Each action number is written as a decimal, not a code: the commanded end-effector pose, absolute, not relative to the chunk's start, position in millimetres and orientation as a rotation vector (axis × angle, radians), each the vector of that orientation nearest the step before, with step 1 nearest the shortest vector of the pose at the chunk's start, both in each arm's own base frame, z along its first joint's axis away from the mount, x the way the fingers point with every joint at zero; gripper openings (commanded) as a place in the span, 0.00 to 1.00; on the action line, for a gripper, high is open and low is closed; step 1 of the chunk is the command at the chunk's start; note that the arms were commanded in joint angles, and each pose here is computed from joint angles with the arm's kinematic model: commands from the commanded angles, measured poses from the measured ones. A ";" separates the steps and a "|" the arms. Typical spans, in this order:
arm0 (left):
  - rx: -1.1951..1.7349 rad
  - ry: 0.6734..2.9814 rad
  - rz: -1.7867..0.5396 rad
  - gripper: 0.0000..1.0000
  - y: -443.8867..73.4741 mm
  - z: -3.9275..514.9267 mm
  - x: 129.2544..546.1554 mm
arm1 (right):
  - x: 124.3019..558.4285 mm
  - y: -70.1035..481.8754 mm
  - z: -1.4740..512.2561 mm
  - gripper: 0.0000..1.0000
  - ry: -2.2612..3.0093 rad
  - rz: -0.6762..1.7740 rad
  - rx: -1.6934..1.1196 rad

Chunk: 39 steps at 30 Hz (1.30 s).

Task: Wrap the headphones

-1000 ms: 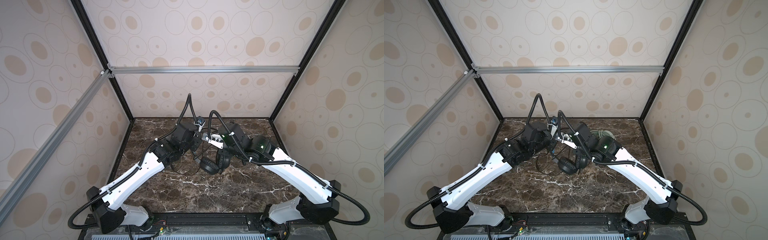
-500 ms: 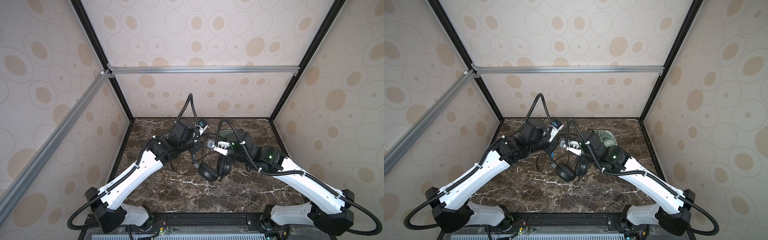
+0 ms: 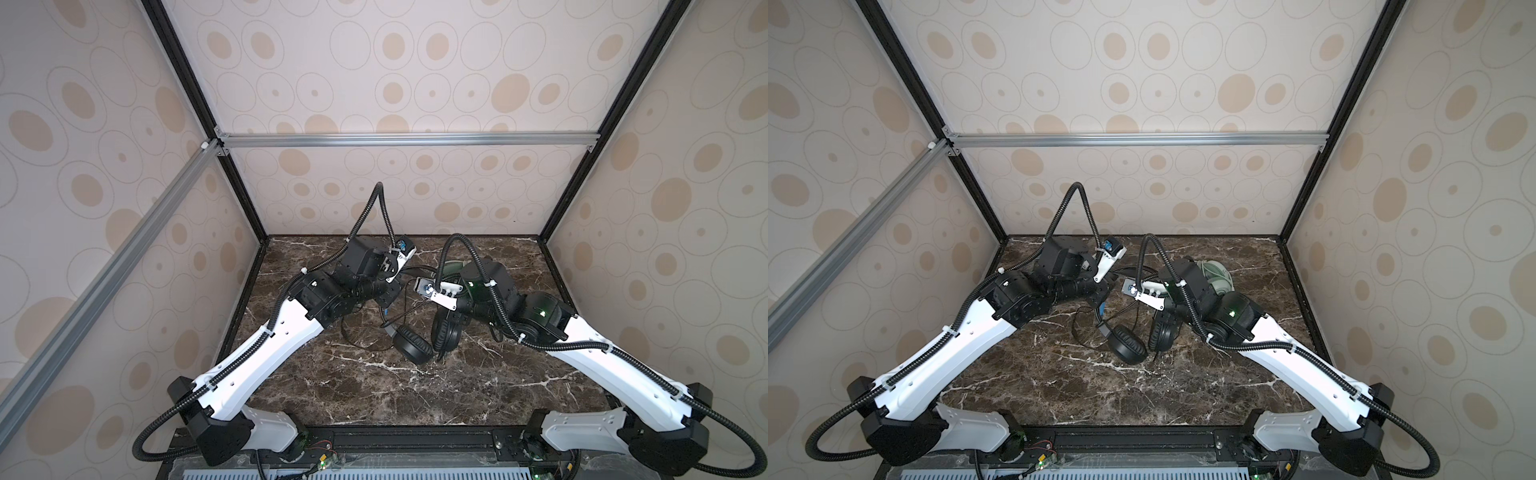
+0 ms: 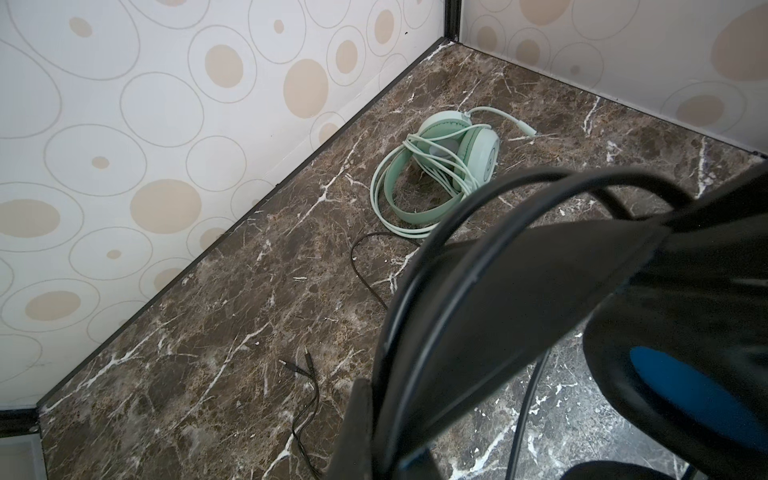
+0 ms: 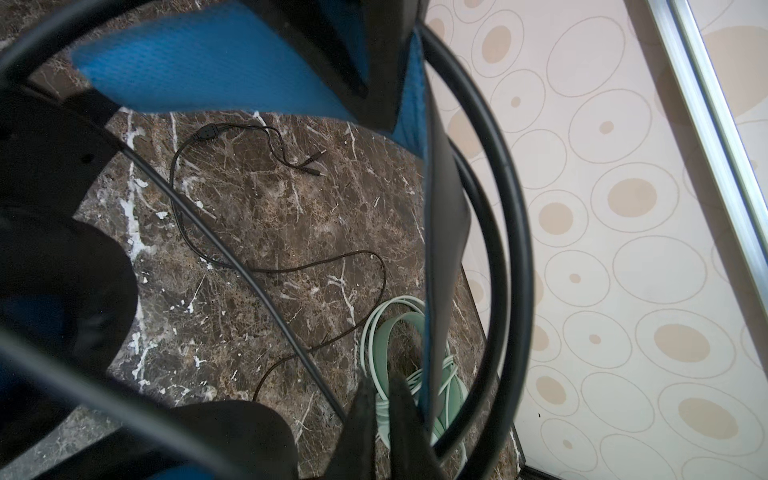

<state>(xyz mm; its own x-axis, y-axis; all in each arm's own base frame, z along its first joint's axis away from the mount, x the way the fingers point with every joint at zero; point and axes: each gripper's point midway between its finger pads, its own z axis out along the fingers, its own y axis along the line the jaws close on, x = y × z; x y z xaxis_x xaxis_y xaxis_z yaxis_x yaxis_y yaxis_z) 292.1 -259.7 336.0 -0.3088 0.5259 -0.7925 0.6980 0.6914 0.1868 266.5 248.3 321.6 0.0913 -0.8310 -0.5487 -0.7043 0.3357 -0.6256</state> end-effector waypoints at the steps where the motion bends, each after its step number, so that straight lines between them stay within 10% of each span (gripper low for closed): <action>1: 1.014 1.902 -0.350 0.00 -268.5 366.1 273.9 | 280.2 229.2 325.3 0.11 1.650 -0.280 -1.374; 39: 1.023 1.925 -0.362 0.00 -272.8 338.1 277.1 | 280.5 226.8 405.9 0.05 1.645 -0.173 -1.106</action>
<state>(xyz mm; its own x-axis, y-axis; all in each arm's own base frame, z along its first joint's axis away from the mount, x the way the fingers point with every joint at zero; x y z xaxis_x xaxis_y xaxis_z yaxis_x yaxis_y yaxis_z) 287.1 -271.9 319.5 -0.3028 0.5316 -0.7910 0.7499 0.6451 0.1465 260.9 244.5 387.4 0.0833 -0.7204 -0.6885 -0.6786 0.4649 -0.5686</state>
